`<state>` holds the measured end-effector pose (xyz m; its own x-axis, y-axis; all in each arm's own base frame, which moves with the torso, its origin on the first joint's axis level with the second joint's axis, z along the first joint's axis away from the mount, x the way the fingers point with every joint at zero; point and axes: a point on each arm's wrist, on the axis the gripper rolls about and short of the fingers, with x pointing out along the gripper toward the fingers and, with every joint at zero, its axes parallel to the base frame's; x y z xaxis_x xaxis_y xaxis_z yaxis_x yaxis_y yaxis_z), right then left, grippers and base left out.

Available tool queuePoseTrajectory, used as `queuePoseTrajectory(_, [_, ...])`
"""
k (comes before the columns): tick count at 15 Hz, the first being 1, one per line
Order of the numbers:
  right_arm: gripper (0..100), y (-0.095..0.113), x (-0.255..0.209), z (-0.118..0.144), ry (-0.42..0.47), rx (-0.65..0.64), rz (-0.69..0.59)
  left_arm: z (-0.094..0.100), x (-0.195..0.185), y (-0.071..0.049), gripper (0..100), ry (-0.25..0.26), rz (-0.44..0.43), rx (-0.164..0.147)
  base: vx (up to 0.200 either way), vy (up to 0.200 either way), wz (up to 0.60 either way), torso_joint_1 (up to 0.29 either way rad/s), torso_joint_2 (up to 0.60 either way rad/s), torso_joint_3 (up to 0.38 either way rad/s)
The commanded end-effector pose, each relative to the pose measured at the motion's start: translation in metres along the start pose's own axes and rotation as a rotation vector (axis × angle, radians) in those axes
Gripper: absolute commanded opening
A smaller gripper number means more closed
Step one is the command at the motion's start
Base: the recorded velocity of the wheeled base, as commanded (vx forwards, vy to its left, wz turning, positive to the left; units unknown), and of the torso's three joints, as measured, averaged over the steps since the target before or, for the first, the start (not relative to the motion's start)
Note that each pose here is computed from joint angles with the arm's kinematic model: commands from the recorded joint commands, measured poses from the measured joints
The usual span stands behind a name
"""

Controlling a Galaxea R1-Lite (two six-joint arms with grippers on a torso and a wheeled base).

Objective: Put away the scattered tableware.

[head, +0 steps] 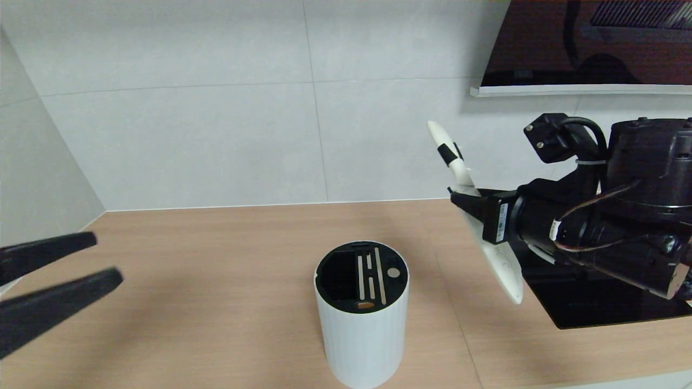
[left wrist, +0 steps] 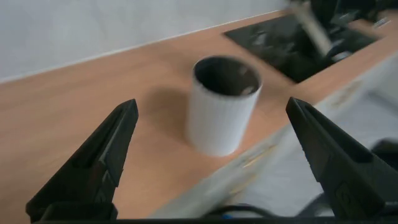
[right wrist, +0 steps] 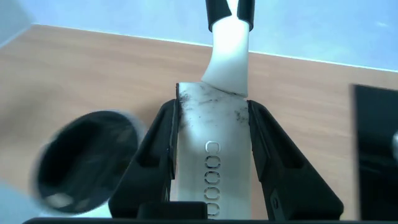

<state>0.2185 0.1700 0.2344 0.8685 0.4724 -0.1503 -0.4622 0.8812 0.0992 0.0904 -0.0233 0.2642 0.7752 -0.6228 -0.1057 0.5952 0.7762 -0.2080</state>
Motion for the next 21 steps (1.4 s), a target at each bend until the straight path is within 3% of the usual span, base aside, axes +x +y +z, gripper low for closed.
queuePoseTrajectory(1, [0, 0.016, 0.001, -0.008, 0.025, -0.011, 0.050, 0.001, 0.067, 0.021, 100, 0.088, -0.098, -0.141, 0.000, 0.000, 0.00, 0.000, 0.00, 0.000])
queuePoseTrajectory(2, [0, 0.015, -0.001, -0.011, 0.031, -0.013, 0.054, -0.002, 0.076, 0.024, 100, 0.076, -0.108, -0.158, 0.000, 0.000, 0.00, 0.000, 0.00, 0.000])
queuePoseTrajectory(4, [0, 0.018, -0.003, -0.011, 0.030, -0.013, 0.068, -0.007, 0.093, 0.032, 100, 0.062, -0.118, -0.227, 0.000, 0.000, 0.00, 0.000, 0.00, 0.000])
queuePoseTrajectory(5, [0, 0.025, -0.005, -0.011, 0.024, -0.013, 0.090, -0.008, 0.102, 0.029, 100, 0.058, -0.150, -0.288, 0.000, 0.000, 0.00, 0.000, 0.00, 0.000])
queuePoseTrajectory(6, [0, 0.030, -0.006, -0.010, 0.018, -0.014, 0.106, -0.008, 0.105, 0.026, 100, 0.055, -0.175, -0.319, 0.000, 0.000, 0.00, 0.000, 0.00, 0.000])
queuePoseTrajectory(7, [0, 0.038, -0.005, -0.011, 0.007, -0.004, 0.131, -0.009, 0.111, 0.017, 100, 0.046, -0.238, -0.403, 0.000, 0.000, 0.00, 0.000, 0.00, 0.000])
queuePoseTrajectory(8, [0, 0.042, -0.006, -0.011, 0.005, 0.009, 0.146, -0.010, 0.113, 0.014, 100, 0.041, -0.260, -0.427, 0.000, 0.000, 0.00, 0.000, 0.00, 0.000])
queuePoseTrajectory(9, [0, 0.057, -0.007, -0.013, 0.015, 0.049, 0.196, -0.012, 0.121, 0.007, 100, 0.034, -0.313, -0.485, 0.000, 0.000, 0.00, 0.000, 0.00, 0.000])
queuePoseTrajectory(12, [0, 0.073, -0.007, -0.016, 0.033, 0.080, 0.244, -0.013, 0.130, -0.001, 100, 0.038, -0.377, -0.579, 0.000, 0.000, 0.00, 0.000, 0.00, 0.000])
queuePoseTrajectory(13, [0, 0.083, -0.006, -0.018, 0.042, 0.113, 0.264, -0.017, 0.132, -0.008, 100, 0.059, -0.410, -0.618, 0.000, 0.000, 0.00, 0.000, 0.00, 0.000])
queuePoseTrajectory(16, [0, 0.096, -0.003, -0.023, 0.063, 0.149, 0.276, -0.028, 0.148, -0.015, 100, 0.055, -0.421, -0.622, 0.000, 0.000, 0.00, 0.000, 0.00, 0.000])
queuePoseTrajectory(19, [0, 0.103, -0.006, -0.025, 0.071, 0.146, 0.297, -0.035, 0.176, -0.016, 100, -0.033, -0.300, -0.640, 0.000, 0.000, 0.00, 0.000, 0.00, 0.000])
queuePoseTrajectory(21, [0, 0.105, -0.007, -0.026, 0.073, 0.145, 0.303, -0.037, 0.179, -0.017, 100, -0.028, -0.293, -0.641, 0.000, 0.000, 0.00, 0.000, 0.00, 0.000])
